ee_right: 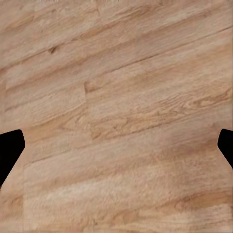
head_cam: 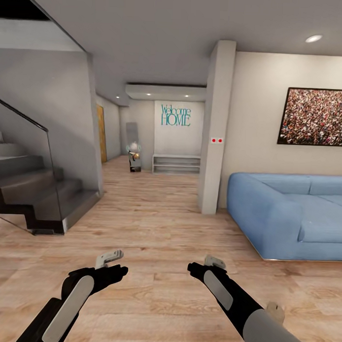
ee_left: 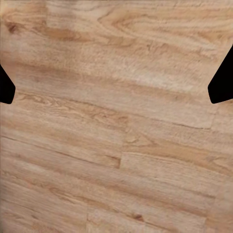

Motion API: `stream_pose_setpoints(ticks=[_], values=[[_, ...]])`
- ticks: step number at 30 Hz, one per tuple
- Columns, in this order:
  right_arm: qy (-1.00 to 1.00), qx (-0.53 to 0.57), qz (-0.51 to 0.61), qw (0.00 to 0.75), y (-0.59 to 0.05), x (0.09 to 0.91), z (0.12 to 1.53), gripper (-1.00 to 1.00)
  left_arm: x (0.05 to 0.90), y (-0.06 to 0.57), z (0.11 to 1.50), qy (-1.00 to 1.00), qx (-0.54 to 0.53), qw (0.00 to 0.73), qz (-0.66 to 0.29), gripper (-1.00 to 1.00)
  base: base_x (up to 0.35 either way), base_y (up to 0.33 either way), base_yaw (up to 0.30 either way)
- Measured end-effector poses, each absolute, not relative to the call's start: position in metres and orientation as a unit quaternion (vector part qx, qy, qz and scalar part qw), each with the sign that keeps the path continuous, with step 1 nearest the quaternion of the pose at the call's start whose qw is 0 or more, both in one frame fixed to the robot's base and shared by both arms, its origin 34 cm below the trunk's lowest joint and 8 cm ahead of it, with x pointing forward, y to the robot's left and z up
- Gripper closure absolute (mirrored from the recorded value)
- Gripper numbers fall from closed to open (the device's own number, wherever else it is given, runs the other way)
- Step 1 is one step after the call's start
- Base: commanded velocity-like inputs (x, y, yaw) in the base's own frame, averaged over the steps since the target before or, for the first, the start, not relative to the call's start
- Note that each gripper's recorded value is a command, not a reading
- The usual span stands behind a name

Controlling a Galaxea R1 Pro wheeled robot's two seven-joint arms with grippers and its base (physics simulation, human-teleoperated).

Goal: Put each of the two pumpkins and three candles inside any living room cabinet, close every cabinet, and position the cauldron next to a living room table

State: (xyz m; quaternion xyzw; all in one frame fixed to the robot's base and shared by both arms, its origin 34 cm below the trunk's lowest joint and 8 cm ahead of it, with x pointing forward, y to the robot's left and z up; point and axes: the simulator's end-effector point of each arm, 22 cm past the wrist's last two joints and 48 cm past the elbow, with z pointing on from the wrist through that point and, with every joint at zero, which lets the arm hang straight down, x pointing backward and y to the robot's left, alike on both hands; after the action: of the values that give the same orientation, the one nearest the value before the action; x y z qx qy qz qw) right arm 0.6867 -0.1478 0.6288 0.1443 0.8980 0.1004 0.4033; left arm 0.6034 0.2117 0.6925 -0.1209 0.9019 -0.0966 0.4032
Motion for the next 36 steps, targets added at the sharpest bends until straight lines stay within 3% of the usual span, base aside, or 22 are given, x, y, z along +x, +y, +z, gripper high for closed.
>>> stream_pose_setpoints(ticks=[19, 36], values=[[0.898, 0.145, 0.100, 0.404, -0.1486, 0.6870, 0.6288, -1.00, 0.6035, 0.2116, 0.6924, 0.902, -0.121, 0.403, -0.097, -1.00, 0.240, 0.000, 0.000], [0.898, 0.145, 0.100, 0.404, -0.1487, 0.6873, 0.6288, -1.00, 0.6036, 0.2114, 0.6922, 0.902, -0.121, 0.403, -0.097, -1.00, 0.037, 0.000, 0.000]])
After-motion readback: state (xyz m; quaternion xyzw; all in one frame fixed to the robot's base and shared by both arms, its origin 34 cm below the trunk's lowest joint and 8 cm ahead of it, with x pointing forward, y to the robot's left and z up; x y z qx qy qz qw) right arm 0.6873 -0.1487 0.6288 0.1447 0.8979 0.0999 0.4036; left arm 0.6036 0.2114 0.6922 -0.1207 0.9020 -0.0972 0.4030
